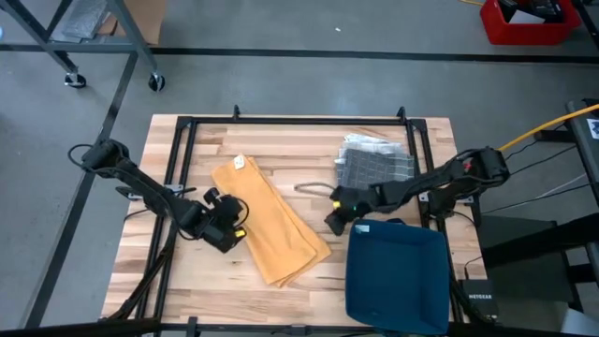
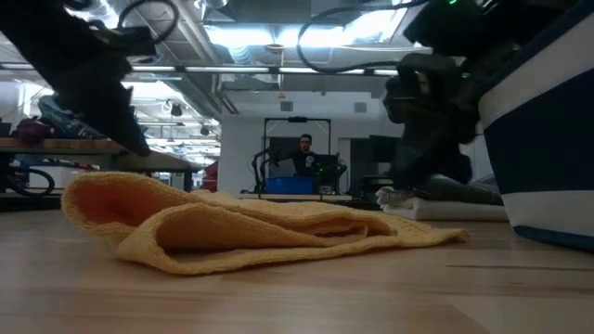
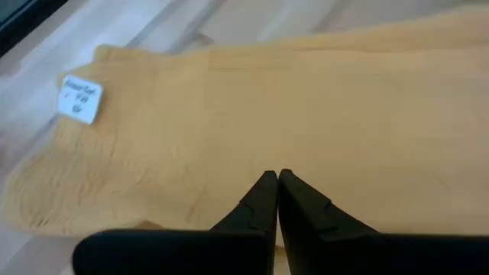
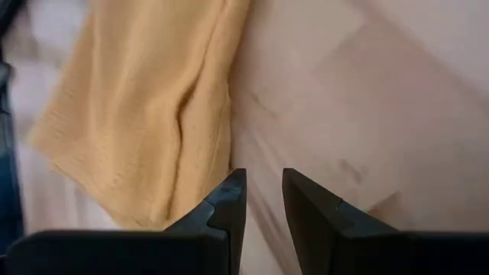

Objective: Fold towel
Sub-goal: Fold yellow towel

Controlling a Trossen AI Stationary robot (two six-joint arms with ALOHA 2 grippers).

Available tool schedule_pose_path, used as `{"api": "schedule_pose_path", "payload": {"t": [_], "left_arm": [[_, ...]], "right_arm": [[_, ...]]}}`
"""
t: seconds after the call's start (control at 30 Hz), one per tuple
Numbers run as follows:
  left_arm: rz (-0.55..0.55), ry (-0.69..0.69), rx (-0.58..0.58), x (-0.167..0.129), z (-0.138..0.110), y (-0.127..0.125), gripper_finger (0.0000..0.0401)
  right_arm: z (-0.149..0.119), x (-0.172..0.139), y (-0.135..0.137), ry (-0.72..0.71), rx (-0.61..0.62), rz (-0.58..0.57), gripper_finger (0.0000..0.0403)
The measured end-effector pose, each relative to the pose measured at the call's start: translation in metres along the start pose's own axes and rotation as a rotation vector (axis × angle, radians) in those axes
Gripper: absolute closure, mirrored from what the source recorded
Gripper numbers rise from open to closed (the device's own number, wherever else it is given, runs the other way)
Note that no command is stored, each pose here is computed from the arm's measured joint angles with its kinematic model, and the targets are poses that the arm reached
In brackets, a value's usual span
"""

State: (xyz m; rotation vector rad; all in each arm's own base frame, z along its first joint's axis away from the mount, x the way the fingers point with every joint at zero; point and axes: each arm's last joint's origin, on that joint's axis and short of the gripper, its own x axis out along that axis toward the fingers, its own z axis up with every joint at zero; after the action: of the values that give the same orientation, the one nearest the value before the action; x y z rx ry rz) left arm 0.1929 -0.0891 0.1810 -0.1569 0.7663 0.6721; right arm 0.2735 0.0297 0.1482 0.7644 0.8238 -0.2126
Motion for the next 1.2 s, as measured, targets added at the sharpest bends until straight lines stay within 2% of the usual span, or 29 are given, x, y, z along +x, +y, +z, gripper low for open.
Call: {"api": "schedule_pose_path", "payload": {"t": [0.27,0.4,0.6,0.8,0.9,1.07,1.2], "left_arm": [[0.114,0.017,-0.203,0.022,0.010,0.018,0.0396],[0.146,0.025,-0.244,0.028,0.011,0.024,0.0396],[0.159,0.033,-0.276,0.033,0.015,0.027,0.0396],[0.171,0.035,-0.280,0.035,0.016,0.029,0.0396],[0.172,0.035,-0.281,0.035,0.016,0.030,0.0396],[0.144,0.083,-0.250,0.035,0.015,0.029,0.0396],[0.104,0.156,-0.188,0.035,0.013,0.028,0.0396]], "right_arm": [[-0.024,0.015,0.034,-0.098,0.012,-0.082,0.0311],[-0.026,0.021,0.039,-0.161,0.077,-0.122,0.0311],[-0.025,0.033,0.044,-0.150,0.155,-0.125,0.0311],[-0.011,0.031,0.061,-0.167,0.026,-0.141,0.0311],[0.000,0.027,0.068,-0.187,-0.038,-0.212,0.0311],[0.013,0.020,0.070,-0.168,-0.078,-0.316,0.0311],[0.018,0.018,0.073,-0.159,-0.099,-0.314,0.0311]]}}
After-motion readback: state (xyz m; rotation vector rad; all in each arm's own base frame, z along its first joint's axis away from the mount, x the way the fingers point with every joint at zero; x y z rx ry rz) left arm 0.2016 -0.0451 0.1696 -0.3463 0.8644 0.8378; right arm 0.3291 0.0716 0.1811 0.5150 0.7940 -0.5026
